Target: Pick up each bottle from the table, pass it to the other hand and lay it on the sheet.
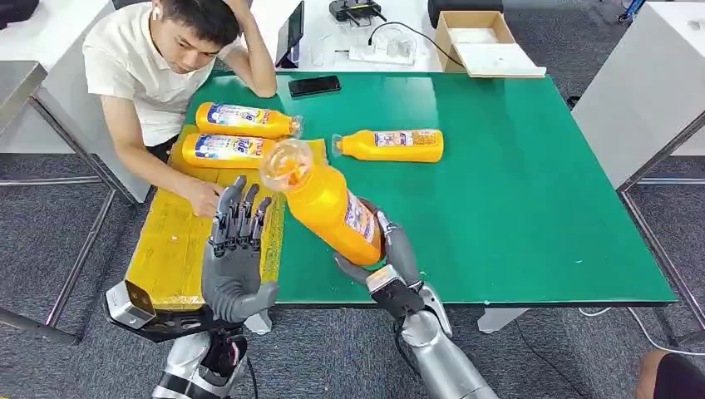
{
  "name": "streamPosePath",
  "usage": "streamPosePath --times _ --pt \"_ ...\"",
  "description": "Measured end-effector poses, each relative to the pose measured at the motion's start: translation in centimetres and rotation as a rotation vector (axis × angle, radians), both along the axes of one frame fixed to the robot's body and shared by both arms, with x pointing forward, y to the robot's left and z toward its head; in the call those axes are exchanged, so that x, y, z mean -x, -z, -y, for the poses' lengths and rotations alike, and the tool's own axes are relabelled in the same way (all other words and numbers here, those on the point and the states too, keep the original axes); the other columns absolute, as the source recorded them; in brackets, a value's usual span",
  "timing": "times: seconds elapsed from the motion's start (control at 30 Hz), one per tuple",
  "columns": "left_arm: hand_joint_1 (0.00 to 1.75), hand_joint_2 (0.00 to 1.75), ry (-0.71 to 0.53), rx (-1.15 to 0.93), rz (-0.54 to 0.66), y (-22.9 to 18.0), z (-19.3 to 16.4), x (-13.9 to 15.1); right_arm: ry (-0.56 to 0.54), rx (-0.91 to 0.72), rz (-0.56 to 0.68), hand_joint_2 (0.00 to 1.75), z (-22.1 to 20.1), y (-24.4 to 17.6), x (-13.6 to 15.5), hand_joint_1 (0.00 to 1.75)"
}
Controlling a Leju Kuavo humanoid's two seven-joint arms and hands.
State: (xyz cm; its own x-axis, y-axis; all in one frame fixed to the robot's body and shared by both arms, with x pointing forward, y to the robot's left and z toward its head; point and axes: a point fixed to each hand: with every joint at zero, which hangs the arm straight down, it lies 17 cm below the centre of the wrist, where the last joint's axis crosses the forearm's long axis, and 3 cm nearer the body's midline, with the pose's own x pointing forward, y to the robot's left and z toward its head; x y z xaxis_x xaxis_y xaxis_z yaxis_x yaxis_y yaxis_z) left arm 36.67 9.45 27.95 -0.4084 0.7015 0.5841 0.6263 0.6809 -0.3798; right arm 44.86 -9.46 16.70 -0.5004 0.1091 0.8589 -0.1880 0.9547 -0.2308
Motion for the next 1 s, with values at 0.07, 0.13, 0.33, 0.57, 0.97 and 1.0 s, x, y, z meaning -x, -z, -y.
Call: streamPosePath --times 0.07,0.13,0.33,0.57,0.97,1.0 --pt "0.0 1.75 -0.004 -0.01 -0.006 0.4 0.1 -0.1 0.003 -0.012 0.014 1.75 0.1 -0.8 -0.1 1.75" --pt "0.0 1.75 0.005 -0.014 -0.025 0.9 0.4 -0.3 0.0 -0.01 0.021 1.75 0.0 -1.2 -0.1 1.75" --pt "0.0 1.75 0.083 0.004 -0.135 3.2 1.2 -1.3 -0.043 0.029 0.039 1.75 -1.2 -1.0 0.6 1.75" --pt "0.0 1.75 0.099 -0.013 -0.163 4.2 2.0 -2.0 -0.13 0.074 0.059 1.75 -4.0 -0.6 2.2 1.75" --pt "0.0 1.75 0.123 -0.013 -0.166 4.3 2.4 -2.3 -0.238 0.119 0.036 1.75 -7.1 1.1 4.0 1.75" --pt "0.0 1.75 0.124 -0.013 -0.167 4.4 2.4 -2.3 -0.238 0.119 0.034 1.75 -7.1 1.1 4.0 1.75"
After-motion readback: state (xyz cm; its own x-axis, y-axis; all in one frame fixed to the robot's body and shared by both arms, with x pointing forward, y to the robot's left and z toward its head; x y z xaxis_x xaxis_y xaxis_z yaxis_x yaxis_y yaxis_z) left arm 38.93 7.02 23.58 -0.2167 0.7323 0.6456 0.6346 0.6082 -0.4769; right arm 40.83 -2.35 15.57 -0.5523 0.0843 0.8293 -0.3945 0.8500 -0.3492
